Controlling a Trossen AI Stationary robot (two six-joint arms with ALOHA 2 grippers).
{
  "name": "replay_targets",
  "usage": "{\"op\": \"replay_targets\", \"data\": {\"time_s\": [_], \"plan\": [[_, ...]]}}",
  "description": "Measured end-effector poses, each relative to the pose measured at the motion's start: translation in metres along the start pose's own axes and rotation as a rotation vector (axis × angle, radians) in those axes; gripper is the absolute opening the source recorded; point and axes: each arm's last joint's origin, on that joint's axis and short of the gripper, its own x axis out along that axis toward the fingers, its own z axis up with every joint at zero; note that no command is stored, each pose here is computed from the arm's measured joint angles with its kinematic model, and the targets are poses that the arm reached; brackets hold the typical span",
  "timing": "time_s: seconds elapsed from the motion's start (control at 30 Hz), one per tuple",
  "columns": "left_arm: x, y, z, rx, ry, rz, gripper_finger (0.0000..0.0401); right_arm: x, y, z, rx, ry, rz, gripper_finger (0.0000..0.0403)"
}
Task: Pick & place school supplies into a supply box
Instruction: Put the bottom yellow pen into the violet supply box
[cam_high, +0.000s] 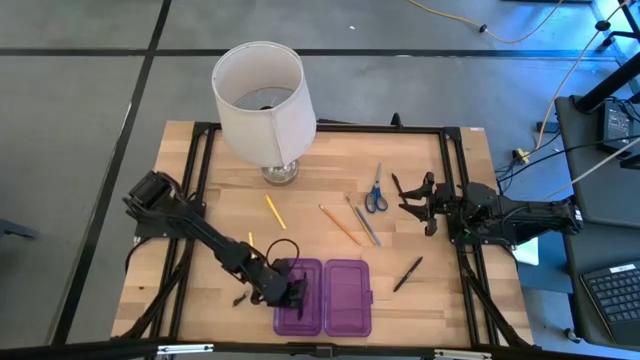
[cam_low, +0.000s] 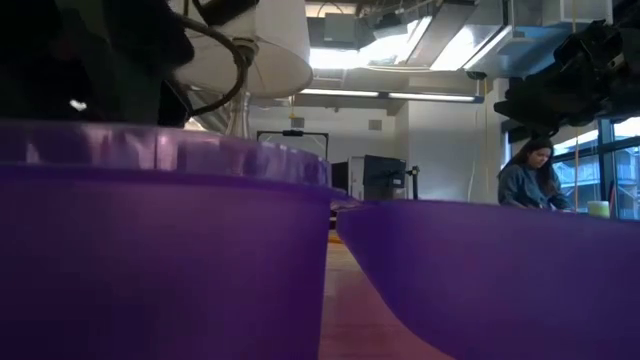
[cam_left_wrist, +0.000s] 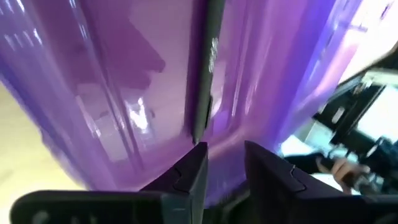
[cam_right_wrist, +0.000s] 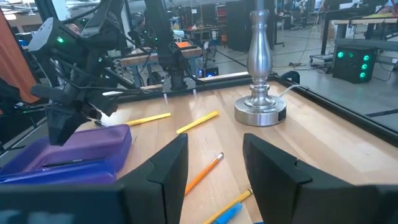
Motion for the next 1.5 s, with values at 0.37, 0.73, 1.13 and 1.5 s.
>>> {"op": "replay_targets", "data": {"time_s": [0.37, 0.73, 1.13, 1.5], "plan": [[-0.070, 0.006, -0.008, -0.005, -0.206, 0.123, 0.0102, 0.000, 0.000, 0.000, 0.000, 0.001, 0.000, 0.0158], [-0.081, 0.033, 0.008, -0.066, -0.479, 0.345, 0.0097, 0.000, 0.000, 0.000, -0.020, 0.000, 0.000, 0.0158], [-0.077, 0.041, 0.014, -0.089, -0.492, 0.466, 0.0097, 0.000, 0.000, 0.000, -0.024, 0.000, 0.000, 0.0158], [-0.077, 0.040, 0.015, 0.045, -0.468, 0.485, 0.0099, 0.000, 0.000, 0.000, -0.023, 0.000, 0.000, 0.0158]]}}
